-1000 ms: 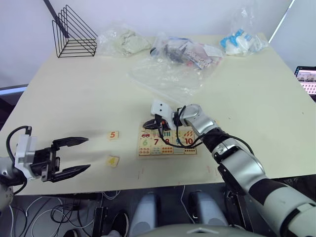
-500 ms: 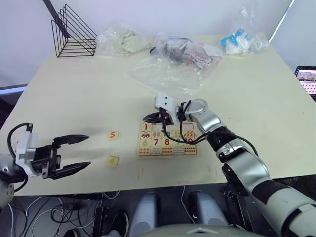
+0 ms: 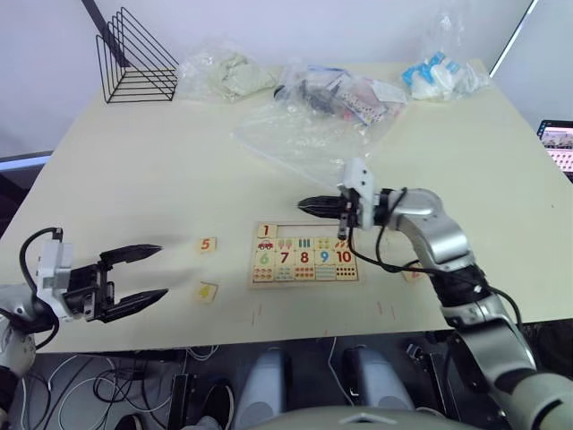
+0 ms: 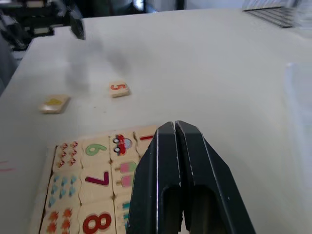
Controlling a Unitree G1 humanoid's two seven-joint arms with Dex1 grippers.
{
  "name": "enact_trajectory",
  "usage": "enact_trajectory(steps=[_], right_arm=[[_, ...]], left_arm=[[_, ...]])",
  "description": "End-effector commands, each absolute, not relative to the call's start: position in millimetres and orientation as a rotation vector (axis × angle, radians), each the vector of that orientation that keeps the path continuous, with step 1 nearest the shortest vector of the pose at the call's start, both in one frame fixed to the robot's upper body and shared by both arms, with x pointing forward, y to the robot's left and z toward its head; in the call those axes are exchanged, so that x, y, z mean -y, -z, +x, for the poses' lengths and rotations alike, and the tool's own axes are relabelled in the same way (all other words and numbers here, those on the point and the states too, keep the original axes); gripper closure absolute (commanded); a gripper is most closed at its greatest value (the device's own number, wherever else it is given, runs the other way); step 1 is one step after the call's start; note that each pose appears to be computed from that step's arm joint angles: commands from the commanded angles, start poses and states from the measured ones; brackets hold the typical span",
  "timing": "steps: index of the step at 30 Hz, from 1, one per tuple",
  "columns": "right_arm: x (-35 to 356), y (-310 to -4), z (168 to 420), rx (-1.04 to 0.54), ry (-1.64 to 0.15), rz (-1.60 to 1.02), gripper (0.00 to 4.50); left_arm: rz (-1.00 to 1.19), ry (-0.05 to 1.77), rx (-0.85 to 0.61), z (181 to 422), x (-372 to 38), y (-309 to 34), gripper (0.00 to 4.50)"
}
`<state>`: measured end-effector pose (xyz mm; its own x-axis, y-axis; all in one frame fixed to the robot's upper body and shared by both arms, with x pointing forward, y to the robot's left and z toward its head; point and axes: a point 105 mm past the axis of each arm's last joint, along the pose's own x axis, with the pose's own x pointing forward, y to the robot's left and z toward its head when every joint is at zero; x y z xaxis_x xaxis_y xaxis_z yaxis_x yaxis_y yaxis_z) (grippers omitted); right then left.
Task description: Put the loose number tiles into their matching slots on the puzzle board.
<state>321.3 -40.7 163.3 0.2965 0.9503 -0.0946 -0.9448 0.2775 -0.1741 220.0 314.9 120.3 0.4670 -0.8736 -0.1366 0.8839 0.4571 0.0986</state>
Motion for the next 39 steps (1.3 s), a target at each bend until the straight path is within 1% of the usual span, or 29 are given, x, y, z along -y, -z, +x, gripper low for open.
enact_trajectory(steps=[1,3,6,9,11,13,14,16,17,19,20,24,29,31,39], right_arm=[[61.9,-186.5,314.2,0.103,-1.194,-0.187,4.46],[86.0,-186.9,310.6,0.114,-1.111,-0.167,4.46],[117.5,-179.4,304.0,0.103,-1.008,-0.156,4.46],[143.0,-169.2,293.7,0.076,-0.952,-0.154,4.46],[164.1,-161.9,286.7,0.057,-0.903,-0.145,3.92],[195.2,-146.4,275.2,0.015,-0.837,-0.168,3.06],[207.0,-141.5,270.6,0.003,-0.809,-0.171,2.93],[221.6,-136.7,263.6,-0.003,-0.78,-0.169,1.91],[230.8,-134.1,259.1,-0.005,-0.764,-0.176,1.49],[249.6,-126.8,250.0,-0.022,-0.727,-0.184,0.5],[256.7,-123.5,246.6,-0.028,-0.711,-0.191,0.14],[279.8,-109.0,232.3,-0.051,-0.653,-0.201,0.14],[297.0,-102.0,215.8,-0.036,-0.631,-0.188,0.14],[301.0,-101.0,210.9,-0.029,-0.634,-0.19,0.14],[303.5,-97.9,199.1,-0.028,-0.697,-0.199,0.14]], left_arm=[[0.179,1.063,-0.086,219.8,-323.2,-124.7,0.0],[0.189,1.032,-0.109,221.2,-325.9,-120.9,0.0],[0.194,0.999,-0.129,221.5,-327.6,-118.3,0.0],[0.198,0.968,-0.147,221.7,-329.2,-116.4,0.0],[0.203,0.941,-0.164,222.1,-330.1,-113.7,0.0],[0.198,0.897,-0.179,223.1,-331.3,-110.6,0.0],[0.214,0.873,-0.179,224.0,-332.2,-109.8,0.0],[0.224,0.856,-0.176,223.5,-331.5,-109.9,0.0],[0.226,0.848,-0.175,223.0,-330.9,-110.1,0.0],[0.213,0.835,-0.207,220.7,-330.5,-107.7,0.0],[0.209,0.824,-0.219,220.3,-330.8,-106.8,0.0],[0.206,0.821,-0.224,216.6,-329.6,-108.5,0.0],[0.213,0.836,-0.216,206.1,-331.1,-110.6,0.0],[0.187,0.857,-0.219,201.3,-329.4,-111.1,0.0],[0.174,0.906,-0.212,194.7,-325.2,-113.3,0.0]])
